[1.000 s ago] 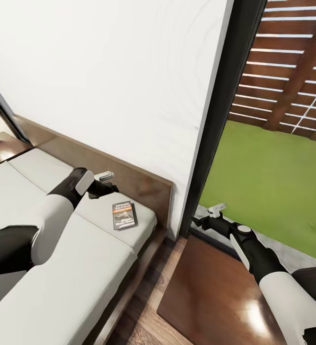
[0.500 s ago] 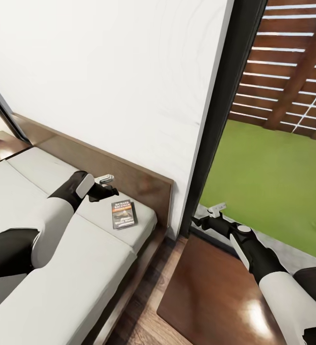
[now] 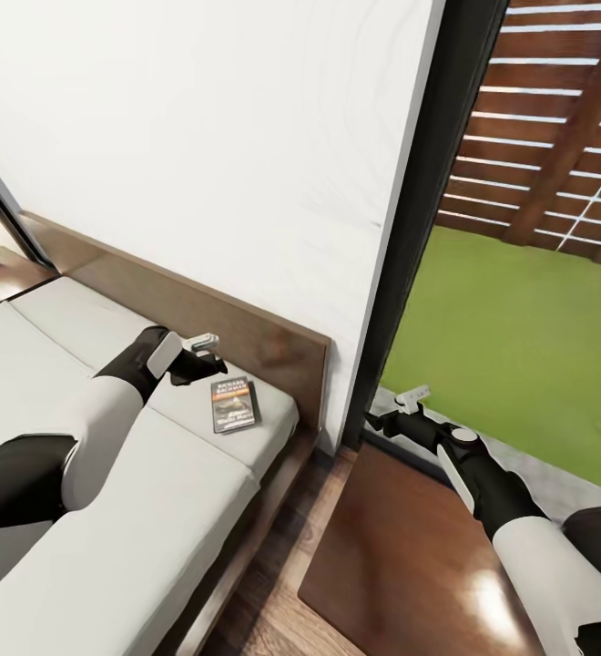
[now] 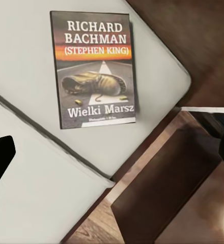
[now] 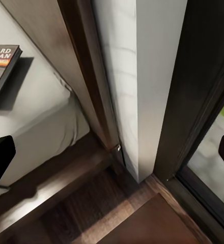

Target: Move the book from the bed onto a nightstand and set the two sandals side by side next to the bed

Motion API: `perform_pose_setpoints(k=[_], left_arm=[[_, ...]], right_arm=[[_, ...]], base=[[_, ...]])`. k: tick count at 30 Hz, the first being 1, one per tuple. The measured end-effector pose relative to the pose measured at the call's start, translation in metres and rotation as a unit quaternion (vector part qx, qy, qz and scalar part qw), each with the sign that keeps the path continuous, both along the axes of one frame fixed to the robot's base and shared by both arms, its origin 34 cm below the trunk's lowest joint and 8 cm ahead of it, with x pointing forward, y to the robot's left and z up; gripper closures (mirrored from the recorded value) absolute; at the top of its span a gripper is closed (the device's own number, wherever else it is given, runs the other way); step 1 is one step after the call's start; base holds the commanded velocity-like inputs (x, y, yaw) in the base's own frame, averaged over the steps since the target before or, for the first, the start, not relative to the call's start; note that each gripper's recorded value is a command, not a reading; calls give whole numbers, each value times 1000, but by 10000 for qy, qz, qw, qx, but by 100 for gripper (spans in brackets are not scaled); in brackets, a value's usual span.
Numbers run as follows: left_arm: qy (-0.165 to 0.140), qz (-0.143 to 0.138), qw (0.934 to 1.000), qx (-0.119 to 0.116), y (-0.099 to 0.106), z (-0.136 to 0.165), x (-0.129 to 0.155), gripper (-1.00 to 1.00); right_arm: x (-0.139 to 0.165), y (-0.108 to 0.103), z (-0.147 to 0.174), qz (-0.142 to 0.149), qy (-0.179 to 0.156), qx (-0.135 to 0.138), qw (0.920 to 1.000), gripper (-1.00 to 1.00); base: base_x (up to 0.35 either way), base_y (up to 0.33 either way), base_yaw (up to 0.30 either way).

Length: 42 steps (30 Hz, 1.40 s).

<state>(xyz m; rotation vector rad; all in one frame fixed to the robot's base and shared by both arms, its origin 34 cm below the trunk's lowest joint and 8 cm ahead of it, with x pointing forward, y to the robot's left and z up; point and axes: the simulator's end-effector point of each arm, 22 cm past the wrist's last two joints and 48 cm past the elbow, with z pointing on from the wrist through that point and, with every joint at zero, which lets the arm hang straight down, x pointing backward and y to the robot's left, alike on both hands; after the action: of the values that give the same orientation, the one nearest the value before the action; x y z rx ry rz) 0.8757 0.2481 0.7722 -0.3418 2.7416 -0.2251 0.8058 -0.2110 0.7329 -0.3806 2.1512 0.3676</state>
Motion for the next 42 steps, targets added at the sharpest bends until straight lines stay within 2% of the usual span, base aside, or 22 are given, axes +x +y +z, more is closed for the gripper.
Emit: perform_pose_setpoints(k=[8,14,19,23,28,32,38,42], left_arm=[[6,-22,10000,-10,-4,-13,0,-100],[-137,11,9999,26,-2,-18,6,-100],[-265,-293,9984,398,0,-22,12,-100],[-341,-378,9975,497,-1,-25,15,-100],[-774,-256,9949,595,7,-24,32,-100],[-928,-222,9935,616,7,-27,38,-100],[-1372,-81,9882,672,12,-27,53,-100],[-1426,-17,9872,716,20,-34,54,-100]], right_arm=[[0,0,-12,-1,0,-2,10000,-100],[1,0,-21,-2,2,-3,10000,-100],[1,-1,-28,-7,-2,-2,10000,-100],[1,-1,-35,-9,-5,-4,10000,-100],[1,-1,-43,-9,-6,-4,10000,-100],[1,-1,-49,-9,-6,-4,10000,-100],[0,-1,-59,-9,-7,-4,10000,-100],[0,-2,-66,-15,-9,-2,10000,-100]], base=[[0,0,0],[0,0,0],[0,0,0],[0,0,0],[0,0,0],[0,0,0],[0,0,0],[0,0,0]])
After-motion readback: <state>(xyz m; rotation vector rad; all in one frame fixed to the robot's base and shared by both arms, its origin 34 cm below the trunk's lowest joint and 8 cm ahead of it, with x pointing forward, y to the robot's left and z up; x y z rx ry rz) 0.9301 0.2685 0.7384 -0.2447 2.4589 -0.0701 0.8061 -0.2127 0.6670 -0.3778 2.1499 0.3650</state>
